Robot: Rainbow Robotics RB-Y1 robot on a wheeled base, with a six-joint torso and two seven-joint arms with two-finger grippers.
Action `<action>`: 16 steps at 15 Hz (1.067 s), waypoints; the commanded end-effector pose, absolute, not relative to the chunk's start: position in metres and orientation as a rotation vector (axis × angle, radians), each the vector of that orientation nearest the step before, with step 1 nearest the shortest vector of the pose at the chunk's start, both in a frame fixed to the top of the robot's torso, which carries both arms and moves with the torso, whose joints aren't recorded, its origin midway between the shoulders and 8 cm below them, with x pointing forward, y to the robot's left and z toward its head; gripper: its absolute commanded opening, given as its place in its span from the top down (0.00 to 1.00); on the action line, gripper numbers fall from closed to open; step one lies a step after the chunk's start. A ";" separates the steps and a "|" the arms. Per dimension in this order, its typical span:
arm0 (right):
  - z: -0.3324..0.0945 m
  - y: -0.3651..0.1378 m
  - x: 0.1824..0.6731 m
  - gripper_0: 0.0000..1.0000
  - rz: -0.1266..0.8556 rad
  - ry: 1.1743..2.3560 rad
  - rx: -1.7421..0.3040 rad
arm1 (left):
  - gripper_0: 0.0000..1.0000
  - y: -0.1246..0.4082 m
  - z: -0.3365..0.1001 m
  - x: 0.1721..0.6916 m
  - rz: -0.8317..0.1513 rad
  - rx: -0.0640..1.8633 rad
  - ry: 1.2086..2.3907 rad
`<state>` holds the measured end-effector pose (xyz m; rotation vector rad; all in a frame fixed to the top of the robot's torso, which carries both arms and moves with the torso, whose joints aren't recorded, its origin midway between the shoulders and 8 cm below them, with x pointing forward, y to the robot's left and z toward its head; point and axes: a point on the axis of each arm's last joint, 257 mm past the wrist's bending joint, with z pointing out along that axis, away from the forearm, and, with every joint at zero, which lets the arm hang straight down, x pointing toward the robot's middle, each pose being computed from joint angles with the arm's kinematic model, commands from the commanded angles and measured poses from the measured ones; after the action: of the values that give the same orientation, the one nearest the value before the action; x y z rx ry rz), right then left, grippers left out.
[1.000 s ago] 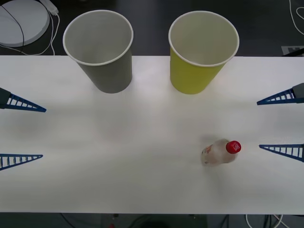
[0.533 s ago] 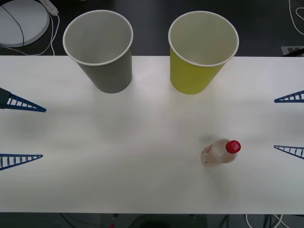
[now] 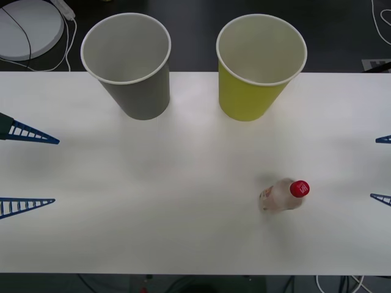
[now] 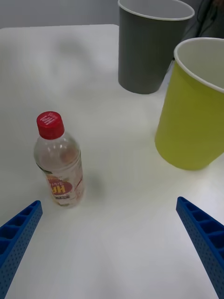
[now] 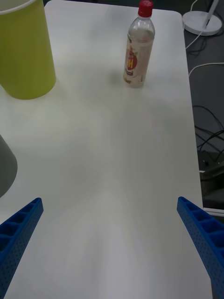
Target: Put the can into the green bin and the plastic bottle into the gray bin
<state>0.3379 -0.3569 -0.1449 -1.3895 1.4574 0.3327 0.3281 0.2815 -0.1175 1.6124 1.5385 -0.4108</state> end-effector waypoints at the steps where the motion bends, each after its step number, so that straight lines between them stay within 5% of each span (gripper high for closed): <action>1: -0.157 -0.369 0.335 0.00 0.335 1.488 -1.337 | 0.00 0.282 -0.117 0.328 -0.411 1.612 1.539; 16: -0.213 -0.356 0.319 0.00 0.377 1.482 -1.215 | 0.00 0.282 -0.117 0.328 -0.411 1.612 1.539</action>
<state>0.3199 -0.3584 -0.2101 -1.2168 1.4832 0.3707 0.3281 0.2815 -0.1175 1.6124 1.5385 -0.4107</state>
